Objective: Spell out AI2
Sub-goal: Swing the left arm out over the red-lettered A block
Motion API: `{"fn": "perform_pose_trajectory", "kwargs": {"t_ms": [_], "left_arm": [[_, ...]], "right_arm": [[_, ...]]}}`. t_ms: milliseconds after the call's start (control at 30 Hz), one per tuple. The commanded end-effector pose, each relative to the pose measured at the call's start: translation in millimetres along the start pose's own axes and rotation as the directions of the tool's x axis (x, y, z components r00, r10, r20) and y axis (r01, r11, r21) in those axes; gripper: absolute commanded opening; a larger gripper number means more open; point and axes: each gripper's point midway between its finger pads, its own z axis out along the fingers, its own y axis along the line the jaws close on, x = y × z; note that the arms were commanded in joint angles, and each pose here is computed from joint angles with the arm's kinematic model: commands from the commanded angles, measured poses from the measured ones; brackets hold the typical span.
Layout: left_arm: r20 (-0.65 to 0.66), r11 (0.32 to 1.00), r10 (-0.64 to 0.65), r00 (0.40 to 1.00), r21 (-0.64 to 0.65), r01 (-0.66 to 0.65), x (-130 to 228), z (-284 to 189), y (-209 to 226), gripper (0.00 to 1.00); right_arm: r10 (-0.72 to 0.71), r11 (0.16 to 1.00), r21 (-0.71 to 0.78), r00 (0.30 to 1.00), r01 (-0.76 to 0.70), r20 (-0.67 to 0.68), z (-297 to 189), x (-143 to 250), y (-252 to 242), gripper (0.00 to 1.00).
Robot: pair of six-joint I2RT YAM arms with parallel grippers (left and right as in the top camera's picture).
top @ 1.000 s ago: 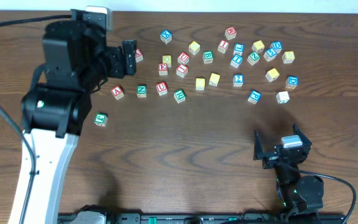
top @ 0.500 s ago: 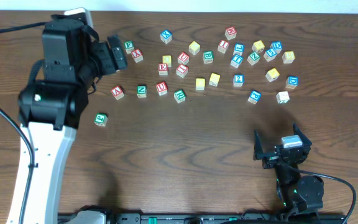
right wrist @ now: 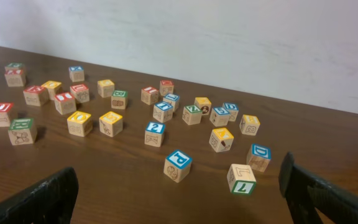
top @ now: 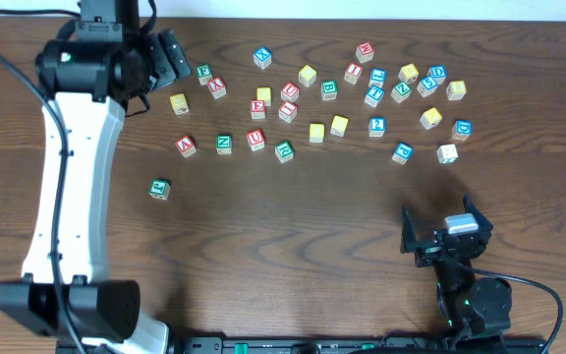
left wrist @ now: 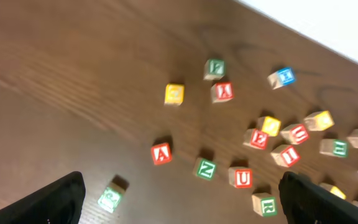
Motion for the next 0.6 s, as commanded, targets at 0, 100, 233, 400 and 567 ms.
{"fn": "perform_pose_trajectory", "kwargs": {"t_ms": [0, 100, 233, 400, 567], "left_arm": [[-0.025, 0.999, -0.040, 0.999, -0.028, 0.040, 0.9, 7.9, 4.2, 0.98], [-0.059, 0.998, -0.037, 0.998, -0.047, 0.034, 7.0, 17.2, 6.1, 0.98], [-0.083, 0.998, -0.034, 0.996, -0.060, 0.030, 11.3, 24.4, 7.4, 0.98], [-0.107, 0.997, -0.033, 0.994, -0.073, 0.025, 18.8, 30.6, 10.4, 0.98], [-0.153, 0.995, -0.030, 0.988, -0.098, 0.015, 33.8, 42.1, 16.8, 0.98]], "right_arm": [[0.012, 1.000, 0.012, 1.000, -0.012, -0.002, -0.2, 1.0, -2.6, 0.99], [0.012, 1.000, 0.012, 1.000, -0.012, -0.002, -0.2, 1.0, -2.7, 0.99], [0.012, 1.000, 0.012, 1.000, -0.012, -0.002, -0.2, 1.0, -2.6, 0.99], [0.012, 1.000, 0.012, 1.000, -0.012, -0.002, -0.2, 1.0, -2.7, 0.99], [0.012, 1.000, 0.012, 1.000, -0.012, -0.002, -0.2, 1.0, -2.6, 0.99]]}}
